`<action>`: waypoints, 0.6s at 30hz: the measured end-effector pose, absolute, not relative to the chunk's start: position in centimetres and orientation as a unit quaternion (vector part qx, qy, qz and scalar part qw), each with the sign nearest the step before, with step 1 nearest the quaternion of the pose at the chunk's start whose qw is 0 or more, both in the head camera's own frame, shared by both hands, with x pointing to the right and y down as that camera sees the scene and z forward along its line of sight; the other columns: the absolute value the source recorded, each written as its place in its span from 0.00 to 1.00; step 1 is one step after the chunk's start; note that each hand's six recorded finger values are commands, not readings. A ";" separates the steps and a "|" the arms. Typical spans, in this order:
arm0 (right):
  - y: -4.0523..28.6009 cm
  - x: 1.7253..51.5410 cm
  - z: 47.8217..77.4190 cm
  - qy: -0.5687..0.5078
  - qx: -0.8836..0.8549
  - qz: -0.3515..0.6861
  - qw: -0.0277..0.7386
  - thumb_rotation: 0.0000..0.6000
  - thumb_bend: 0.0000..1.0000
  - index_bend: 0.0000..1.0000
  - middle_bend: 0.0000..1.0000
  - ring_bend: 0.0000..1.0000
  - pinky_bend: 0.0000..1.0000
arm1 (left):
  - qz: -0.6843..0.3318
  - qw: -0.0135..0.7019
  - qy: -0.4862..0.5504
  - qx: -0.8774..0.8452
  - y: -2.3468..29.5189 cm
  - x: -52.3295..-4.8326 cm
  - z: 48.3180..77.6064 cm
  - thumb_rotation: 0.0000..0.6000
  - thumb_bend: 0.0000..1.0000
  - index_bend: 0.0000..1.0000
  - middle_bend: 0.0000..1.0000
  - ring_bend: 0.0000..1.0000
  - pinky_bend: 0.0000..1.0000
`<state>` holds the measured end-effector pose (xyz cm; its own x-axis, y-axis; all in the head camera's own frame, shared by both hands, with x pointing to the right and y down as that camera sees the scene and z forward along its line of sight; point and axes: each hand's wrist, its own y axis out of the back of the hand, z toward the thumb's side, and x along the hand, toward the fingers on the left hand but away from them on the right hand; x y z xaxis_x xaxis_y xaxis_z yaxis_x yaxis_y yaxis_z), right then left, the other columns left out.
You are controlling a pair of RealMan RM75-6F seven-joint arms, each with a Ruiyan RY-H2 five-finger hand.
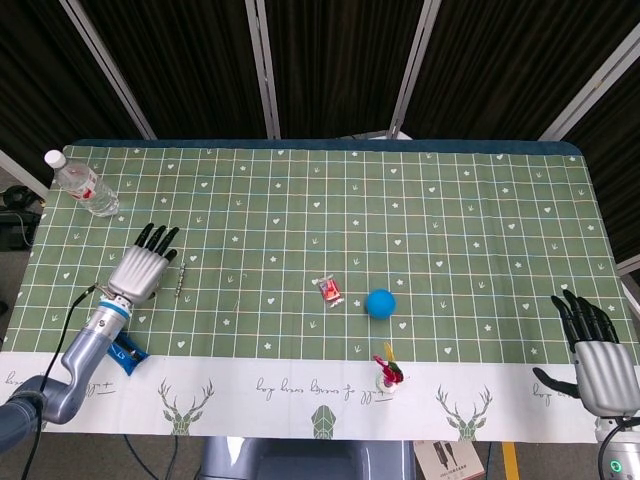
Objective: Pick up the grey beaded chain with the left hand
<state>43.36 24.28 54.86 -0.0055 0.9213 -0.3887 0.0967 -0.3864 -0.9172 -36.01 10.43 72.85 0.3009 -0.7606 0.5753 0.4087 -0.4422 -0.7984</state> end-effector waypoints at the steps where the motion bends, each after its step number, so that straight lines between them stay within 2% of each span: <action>1: 24.3 43.4 54.9 -0.421 -0.606 0.571 0.360 1.00 0.01 0.06 0.00 0.00 0.09 | -0.574 0.508 0.141 -0.626 10.4 -35.8 73.0 1.00 0.13 0.24 0.00 0.00 0.00; 18: 24.1 43.6 54.8 -0.429 -0.603 0.572 0.354 1.00 0.01 0.06 0.00 0.00 0.09 | -0.557 0.518 0.132 -0.636 10.4 -33.0 74.6 1.00 0.13 0.20 0.00 0.00 0.00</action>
<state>43.57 24.10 54.80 -0.0221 0.9223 -0.3859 0.1133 -0.3812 -0.9175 -32.96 10.44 74.63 0.3456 -0.7453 0.5702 0.4089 -0.4274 -0.8063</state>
